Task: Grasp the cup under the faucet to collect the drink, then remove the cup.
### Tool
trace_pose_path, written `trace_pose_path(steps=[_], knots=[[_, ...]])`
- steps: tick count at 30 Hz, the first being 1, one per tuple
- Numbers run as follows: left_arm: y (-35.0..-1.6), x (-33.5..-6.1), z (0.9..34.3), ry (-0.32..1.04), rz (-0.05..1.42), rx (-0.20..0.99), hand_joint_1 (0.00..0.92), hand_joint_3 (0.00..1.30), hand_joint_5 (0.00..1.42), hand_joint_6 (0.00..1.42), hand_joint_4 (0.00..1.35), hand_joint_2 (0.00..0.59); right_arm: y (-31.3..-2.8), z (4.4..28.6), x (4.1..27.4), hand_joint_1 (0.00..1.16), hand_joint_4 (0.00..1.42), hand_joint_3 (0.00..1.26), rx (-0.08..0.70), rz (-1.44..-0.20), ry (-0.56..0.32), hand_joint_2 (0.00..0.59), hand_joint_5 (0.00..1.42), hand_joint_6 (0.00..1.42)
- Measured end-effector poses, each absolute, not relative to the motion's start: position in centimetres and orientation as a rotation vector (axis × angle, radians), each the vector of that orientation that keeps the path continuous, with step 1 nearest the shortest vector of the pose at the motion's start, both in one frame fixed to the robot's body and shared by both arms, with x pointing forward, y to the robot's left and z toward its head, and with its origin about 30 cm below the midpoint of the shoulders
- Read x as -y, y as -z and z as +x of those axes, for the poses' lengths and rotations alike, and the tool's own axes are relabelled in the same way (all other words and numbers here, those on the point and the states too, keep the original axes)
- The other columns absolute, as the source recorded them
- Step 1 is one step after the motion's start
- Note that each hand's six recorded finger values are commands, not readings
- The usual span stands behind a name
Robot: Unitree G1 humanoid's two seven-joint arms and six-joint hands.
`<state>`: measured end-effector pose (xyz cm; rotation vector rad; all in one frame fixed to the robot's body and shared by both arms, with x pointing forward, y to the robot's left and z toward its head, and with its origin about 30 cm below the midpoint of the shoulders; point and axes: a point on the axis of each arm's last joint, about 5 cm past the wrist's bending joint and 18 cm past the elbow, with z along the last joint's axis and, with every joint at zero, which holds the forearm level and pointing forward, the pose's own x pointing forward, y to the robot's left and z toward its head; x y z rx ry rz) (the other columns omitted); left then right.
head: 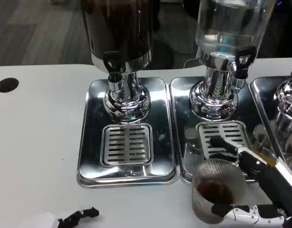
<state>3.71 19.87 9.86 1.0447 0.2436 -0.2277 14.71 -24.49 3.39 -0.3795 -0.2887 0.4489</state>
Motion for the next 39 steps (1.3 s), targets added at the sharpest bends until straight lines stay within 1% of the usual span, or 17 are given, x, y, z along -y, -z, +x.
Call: trace_pose_path(steps=[5, 7, 9, 10, 12, 14, 16, 20, 26, 30, 31, 32, 33, 34, 36, 37, 39], knots=[[-9.9, -19.9, 3.7, 0.228, 1.043, -0.245, 0.000, 0.34, 0.31, 0.28, 0.26, 0.068, -3.6, 14.9, 24.5, 0.62, 0.00, 0.00, 0.300, -0.388, -0.462, 0.112, 0.05, 0.03], [-9.9, -19.9, 3.7, 0.227, 1.040, -0.245, 0.000, 0.34, 0.31, 0.28, 0.26, 0.068, -3.8, 15.0, 24.6, 0.50, 0.00, 0.00, 0.306, -0.396, -0.473, 0.121, 0.05, 0.03], [-9.9, -19.9, 3.7, 0.226, 1.038, -0.245, 0.000, 0.34, 0.31, 0.28, 0.26, 0.068, -4.1, 15.1, 24.8, 0.25, 0.00, 0.01, 0.315, -0.403, -0.476, 0.185, 0.07, 0.04], [-9.9, -19.9, 3.7, 0.226, 1.037, -0.245, 0.000, 0.34, 0.31, 0.28, 0.26, 0.068, -4.2, 15.2, 24.8, 0.17, 0.00, 0.03, 0.315, -0.397, -0.473, 0.225, 0.08, 0.05], [-9.9, -20.0, 3.7, 0.223, 1.038, -0.244, 0.000, 0.34, 0.31, 0.28, 0.26, 0.068, -4.3, 15.2, 24.9, 0.04, 0.02, 0.10, 0.317, -0.370, -0.459, 0.309, 0.12, 0.07], [-10.0, -20.1, 3.7, 0.220, 1.041, -0.240, 0.000, 0.34, 0.31, 0.28, 0.26, 0.068, -4.5, 15.2, 25.0, 0.00, 0.06, 0.14, 0.309, -0.332, -0.445, 0.371, 0.15, 0.08], [-10.0, -20.3, 3.7, 0.214, 1.041, -0.238, 0.000, 0.35, 0.31, 0.28, 0.26, 0.068, -4.6, 15.2, 25.2, 0.00, 0.09, 0.16, 0.299, -0.288, -0.423, 0.445, 0.17, 0.06], [-10.0, -20.4, 3.7, 0.201, 1.016, -0.207, 0.000, 0.35, 0.31, 0.25, 0.26, 0.069, -5.1, 15.0, 25.7, 0.00, 0.10, 0.19, 0.254, -0.209, -0.380, 0.531, 0.17, 0.04], [-9.8, -20.6, 3.7, 0.160, 1.001, -0.153, 0.000, 0.33, 0.27, 0.17, 0.25, 0.075, -6.2, 14.5, 26.5, 0.01, 0.10, 0.18, 0.181, -0.210, -0.278, 0.581, 0.14, 0.00], [-10.0, -20.8, 3.8, 0.105, 1.010, -0.077, 0.000, 0.27, 0.20, 0.13, 0.18, 0.097, -7.0, 14.0, 26.5, 0.13, 0.10, 0.17, 0.154, -0.271, -0.236, 0.586, 0.10, 0.00], [-10.1, -20.8, 3.9, 0.094, 1.021, -0.051, 0.000, 0.26, 0.18, 0.11, 0.15, 0.103, -7.5, 13.8, 26.5, 0.16, 0.09, 0.16, 0.152, -0.331, -0.222, 0.586, 0.08, 0.00], [-10.1, -20.9, 4.0, 0.083, 1.033, -0.027, 0.000, 0.24, 0.16, 0.09, 0.13, 0.109, -8.2, 13.6, 26.5, 0.23, 0.06, 0.14, 0.164, -0.435, -0.211, 0.586, 0.06, 0.00], [-10.1, -20.9, 4.1, 0.079, 1.035, -0.020, 0.000, 0.23, 0.15, 0.08, 0.11, 0.114, -8.4, 13.6, 26.5, 0.27, 0.05, 0.13, 0.171, -0.464, -0.206, 0.586, 0.04, 0.00], [-10.2, -20.9, 4.2, 0.071, 1.043, -0.004, 0.000, 0.22, 0.13, 0.07, 0.09, 0.116, -9.0, 13.5, 26.5, 0.33, 0.03, 0.12, 0.185, -0.555, -0.185, 0.586, 0.03, 0.00], [-10.2, -21.0, 4.3, 0.055, 1.055, 0.017, 0.000, 0.19, 0.11, 0.03, 0.07, 0.118, -9.6, 13.3, 26.3, 0.38, 0.00, 0.10, 0.207, -0.686, -0.160, 0.586, 0.00, 0.00], [-10.3, -21.1, 4.4, 0.048, 1.082, 0.033, 0.000, 0.18, 0.09, 0.01, 0.05, 0.119, -10.0, 12.9, 26.1, 0.43, 0.00, 0.10, 0.218, -0.785, -0.145, 0.586, 0.00, 0.00], [-10.3, -21.1, 4.4, 0.038, 1.097, 0.049, 0.000, 0.15, 0.06, 0.00, 0.01, 0.120, -10.0, 12.5, 25.8, 0.51, 0.00, 0.09, 0.219, -0.882, -0.131, 0.586, 0.00, 0.00]])
